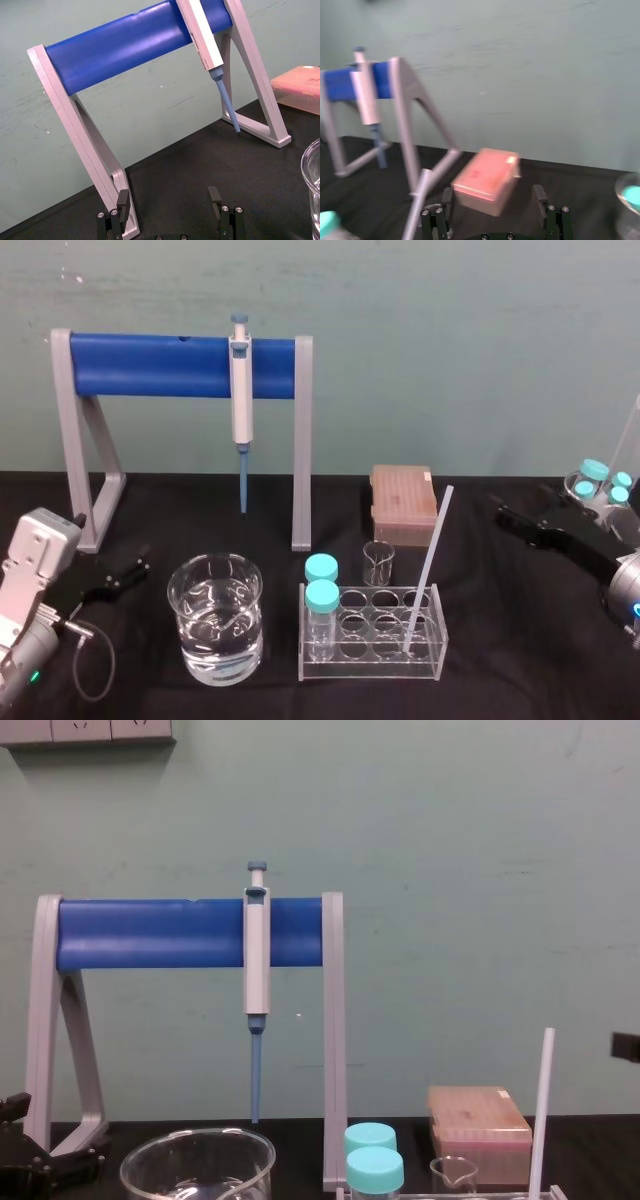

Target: Pick up the stirring rod with one hand, then place it down.

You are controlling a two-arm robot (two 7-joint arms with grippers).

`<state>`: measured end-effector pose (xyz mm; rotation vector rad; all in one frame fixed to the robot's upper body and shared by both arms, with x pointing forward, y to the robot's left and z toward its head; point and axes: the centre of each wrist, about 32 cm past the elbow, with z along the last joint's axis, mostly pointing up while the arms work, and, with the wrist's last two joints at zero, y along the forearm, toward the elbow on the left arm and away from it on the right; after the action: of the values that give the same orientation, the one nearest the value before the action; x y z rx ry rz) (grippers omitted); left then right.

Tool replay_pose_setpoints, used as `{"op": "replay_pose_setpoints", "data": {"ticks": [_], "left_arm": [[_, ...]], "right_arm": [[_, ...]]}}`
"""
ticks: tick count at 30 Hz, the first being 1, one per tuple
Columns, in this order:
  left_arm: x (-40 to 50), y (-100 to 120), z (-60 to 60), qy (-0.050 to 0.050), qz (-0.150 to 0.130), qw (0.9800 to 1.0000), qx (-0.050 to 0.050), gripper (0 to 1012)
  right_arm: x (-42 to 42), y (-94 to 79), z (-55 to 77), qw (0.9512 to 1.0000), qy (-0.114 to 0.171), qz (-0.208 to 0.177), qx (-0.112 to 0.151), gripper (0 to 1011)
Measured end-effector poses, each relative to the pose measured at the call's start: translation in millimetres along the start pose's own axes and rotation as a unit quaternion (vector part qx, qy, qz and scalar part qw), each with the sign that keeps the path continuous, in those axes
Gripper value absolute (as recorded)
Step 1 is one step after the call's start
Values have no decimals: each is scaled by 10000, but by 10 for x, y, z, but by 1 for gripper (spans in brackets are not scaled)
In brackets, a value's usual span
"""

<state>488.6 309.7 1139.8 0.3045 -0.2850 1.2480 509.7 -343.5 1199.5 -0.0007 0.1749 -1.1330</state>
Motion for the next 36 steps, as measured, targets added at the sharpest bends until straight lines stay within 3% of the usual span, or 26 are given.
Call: {"op": "replay_pose_setpoints", "data": {"ticks": [5,6,9,15,19,36], "left_arm": [[0,0,0,0,0,10000,0,1005],[0,0,0,0,0,10000,0,1005],[0,0,0,0,0,10000,0,1005],[0,0,0,0,0,10000,-1,1005],[0,0,0,0,0,10000,0,1005],[0,0,0,0,0,10000,0,1005]], "right_arm": [[-120,9,-143,9984,-223,-526,53,1000],[-180,35,-216,9972,-330,-668,68,1000],[-290,100,-375,9950,-504,-855,76,1000],[-424,202,-575,9924,-663,-1039,17,1000],[-447,221,-627,9913,-710,-1111,-28,1000],[-444,222,-615,9915,-706,-1092,-21,1000]]}}
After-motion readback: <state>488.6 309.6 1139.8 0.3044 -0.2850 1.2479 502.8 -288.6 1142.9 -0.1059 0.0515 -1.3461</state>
